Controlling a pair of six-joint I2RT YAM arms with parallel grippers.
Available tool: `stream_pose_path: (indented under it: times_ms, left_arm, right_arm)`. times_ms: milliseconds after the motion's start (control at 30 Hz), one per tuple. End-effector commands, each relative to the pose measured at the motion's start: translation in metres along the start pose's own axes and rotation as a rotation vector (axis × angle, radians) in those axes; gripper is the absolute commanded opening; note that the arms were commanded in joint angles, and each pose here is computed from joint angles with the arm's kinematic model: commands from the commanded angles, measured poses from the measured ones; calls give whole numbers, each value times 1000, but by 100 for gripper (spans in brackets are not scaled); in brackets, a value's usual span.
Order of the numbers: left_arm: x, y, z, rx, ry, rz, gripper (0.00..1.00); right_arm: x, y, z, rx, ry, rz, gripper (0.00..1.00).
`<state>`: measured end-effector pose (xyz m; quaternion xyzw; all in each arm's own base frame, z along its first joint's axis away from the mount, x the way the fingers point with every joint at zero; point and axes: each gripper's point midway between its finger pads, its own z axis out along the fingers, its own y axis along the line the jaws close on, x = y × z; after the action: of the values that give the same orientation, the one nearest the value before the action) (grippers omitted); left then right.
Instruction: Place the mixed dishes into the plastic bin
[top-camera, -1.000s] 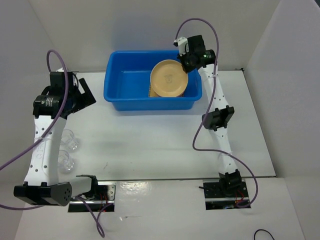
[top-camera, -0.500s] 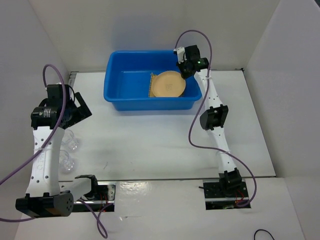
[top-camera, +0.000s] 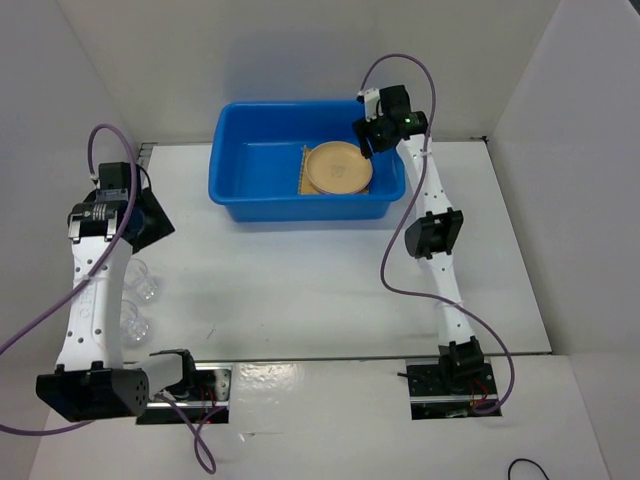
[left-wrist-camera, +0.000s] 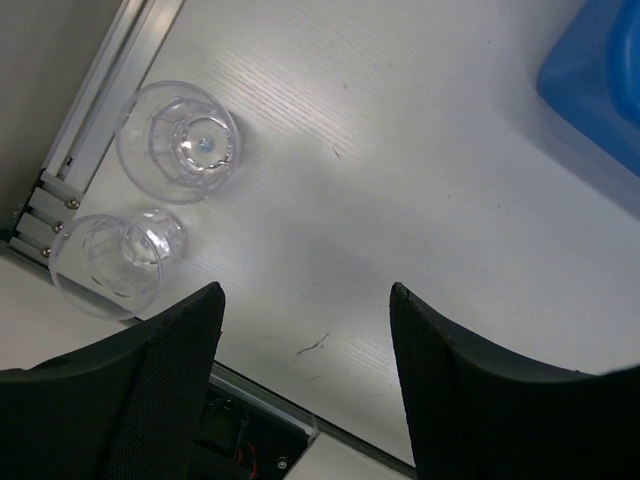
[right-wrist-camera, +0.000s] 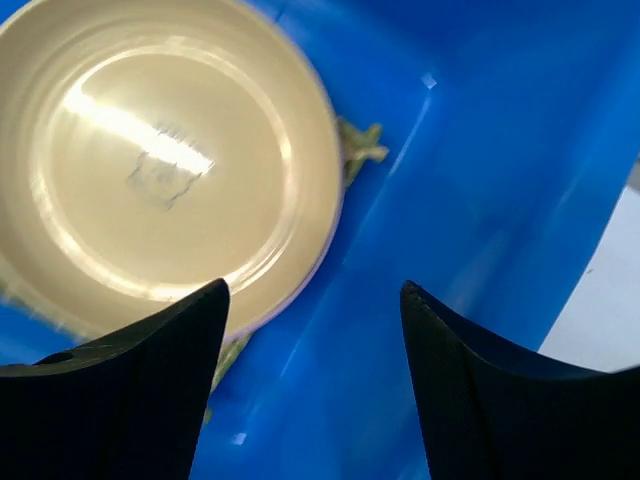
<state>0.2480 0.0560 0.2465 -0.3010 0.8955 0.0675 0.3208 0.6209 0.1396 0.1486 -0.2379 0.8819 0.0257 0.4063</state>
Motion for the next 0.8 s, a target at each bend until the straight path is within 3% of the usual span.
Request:
stream_pose_path:
  times_ms: [0, 67, 167, 233, 267, 300, 367, 433, 467, 533, 567, 767]
  left_arm:
    - [-16, 17, 5, -96, -37, -27, 74]
    - [-14, 22, 17, -142, 2, -56, 75]
    - [0, 22, 45, -168, 98, -50, 80]
    - [7, 25, 61, -196, 143, -56, 81]
    - [11, 23, 74, -207, 164, -62, 82]
    - [12, 25, 80, -215, 169, -68, 83]
    - [17, 24, 95, -203, 187, -60, 83]
    - [18, 26, 102, -209, 196, -44, 83]
    - [15, 24, 108, -204, 187, -47, 83]
    - [15, 28, 112, -217, 176, -25, 83]
    - [9, 30, 114, -222, 152, -26, 82]
    - [15, 43, 139, -260, 186, -15, 75]
  right_arm:
    - [-37, 26, -96, -132, -45, -3, 75]
    - [-41, 38, -138, -196, -36, -29, 75]
    - [13, 63, -139, -310, 154, 7, 75]
    - [16, 60, -167, -303, 147, -2, 73]
    - [48, 67, -160, -320, 236, 16, 72]
    - [37, 60, -173, -273, 173, -4, 72]
    - [80, 54, -167, -192, 271, 8, 71]
    - [84, 31, -182, -55, 230, -10, 69]
    - [116, 30, -177, -16, 299, -1, 66]
    - [114, 15, -192, 119, 237, -3, 62]
    - [146, 8, -195, 212, 312, -27, 61]
    - [177, 7, -237, 470, 273, -103, 57]
